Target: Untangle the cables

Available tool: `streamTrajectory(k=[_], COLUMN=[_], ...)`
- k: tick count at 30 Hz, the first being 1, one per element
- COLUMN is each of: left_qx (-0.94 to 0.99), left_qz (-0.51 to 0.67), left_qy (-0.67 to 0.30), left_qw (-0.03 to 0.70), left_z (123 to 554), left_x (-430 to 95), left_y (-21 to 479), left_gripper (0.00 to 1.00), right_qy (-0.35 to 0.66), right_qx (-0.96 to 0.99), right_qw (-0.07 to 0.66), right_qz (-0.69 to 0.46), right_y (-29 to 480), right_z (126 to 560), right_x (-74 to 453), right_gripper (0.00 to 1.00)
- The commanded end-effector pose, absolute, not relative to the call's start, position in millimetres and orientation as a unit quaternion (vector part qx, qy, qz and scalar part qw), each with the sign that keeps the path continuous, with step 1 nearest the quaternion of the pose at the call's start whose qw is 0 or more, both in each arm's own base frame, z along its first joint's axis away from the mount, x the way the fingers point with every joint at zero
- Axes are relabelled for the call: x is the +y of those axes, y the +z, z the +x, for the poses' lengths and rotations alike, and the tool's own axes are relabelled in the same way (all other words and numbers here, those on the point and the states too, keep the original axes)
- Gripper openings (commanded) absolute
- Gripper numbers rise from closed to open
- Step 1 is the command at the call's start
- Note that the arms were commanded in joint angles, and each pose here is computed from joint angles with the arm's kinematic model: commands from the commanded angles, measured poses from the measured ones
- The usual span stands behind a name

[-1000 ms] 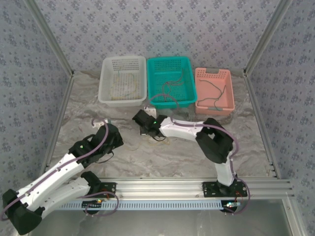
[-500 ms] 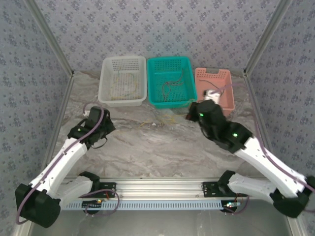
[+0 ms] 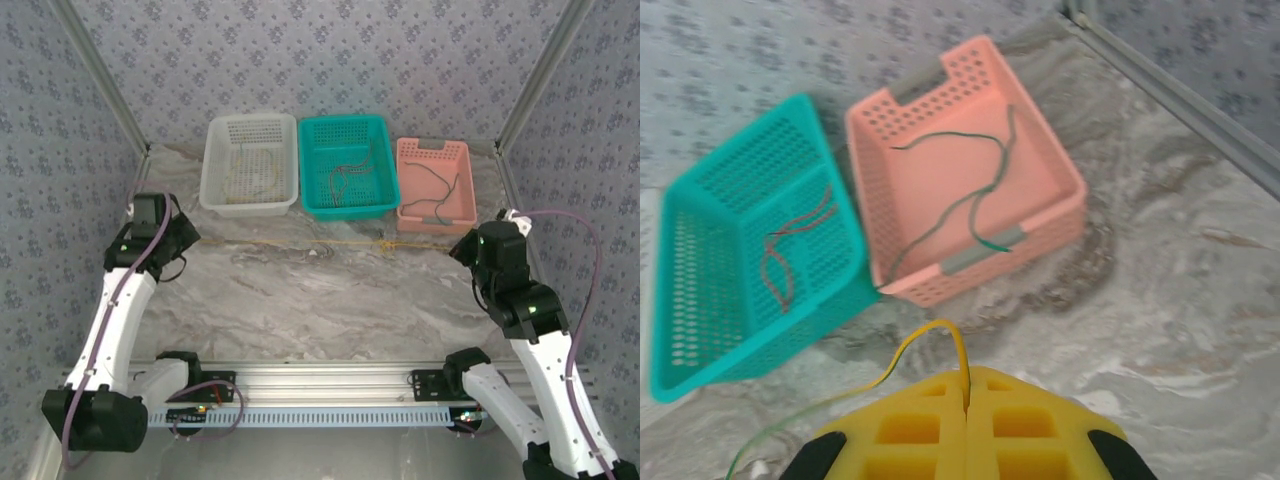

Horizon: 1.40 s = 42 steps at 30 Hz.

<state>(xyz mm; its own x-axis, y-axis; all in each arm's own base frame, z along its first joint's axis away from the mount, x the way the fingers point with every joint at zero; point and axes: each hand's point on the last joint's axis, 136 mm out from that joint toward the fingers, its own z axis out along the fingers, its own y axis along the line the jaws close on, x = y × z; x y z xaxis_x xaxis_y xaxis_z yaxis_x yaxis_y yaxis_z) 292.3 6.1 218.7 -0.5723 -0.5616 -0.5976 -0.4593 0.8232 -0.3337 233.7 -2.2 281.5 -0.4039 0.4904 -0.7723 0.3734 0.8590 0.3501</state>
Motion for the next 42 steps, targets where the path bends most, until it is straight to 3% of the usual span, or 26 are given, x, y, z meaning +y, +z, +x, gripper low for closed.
streamTrajectory(k=[1, 12, 19, 23, 31, 42], left_qx=[0.884, 0.862, 0.865, 0.869, 0.849, 0.804], left_qz=[-0.287, -0.334, -0.305, -0.303, -0.359, -0.441], left_qy=[-0.049, -0.009, -0.145, -0.102, 0.011, 0.033], left_qw=[0.364, 0.380, 0.371, 0.377, 0.386, 0.397], left_z=[285.1, 267.7, 290.5, 287.6, 261.6, 235.0], left_x=[23.5, 70.7, 21.9, 28.3, 86.3, 129.7], left_y=[233.8, 252.2, 245.6, 249.6, 261.8, 278.3], left_gripper=[0.00, 0.00, 0.00, 0.00, 0.00, 0.00], right_qy=[0.024, 0.038, 0.166, 0.124, 0.034, 0.068], right_qx=[0.851, 0.837, 0.837, 0.848, 0.815, 0.782], right_qw=[0.444, 0.409, 0.436, 0.426, 0.418, 0.379], right_qz=[0.281, 0.362, 0.285, 0.291, 0.401, 0.490], right_y=[255.9, 219.9, 232.1, 225.5, 230.6, 205.6], right_z=[220.9, 213.7, 247.6, 236.6, 208.9, 220.2], right_x=[-19.9, -47.6, 1.7, -5.1, -66.8, -107.2], right_gripper=[0.00, 0.00, 0.00, 0.00, 0.00, 0.00])
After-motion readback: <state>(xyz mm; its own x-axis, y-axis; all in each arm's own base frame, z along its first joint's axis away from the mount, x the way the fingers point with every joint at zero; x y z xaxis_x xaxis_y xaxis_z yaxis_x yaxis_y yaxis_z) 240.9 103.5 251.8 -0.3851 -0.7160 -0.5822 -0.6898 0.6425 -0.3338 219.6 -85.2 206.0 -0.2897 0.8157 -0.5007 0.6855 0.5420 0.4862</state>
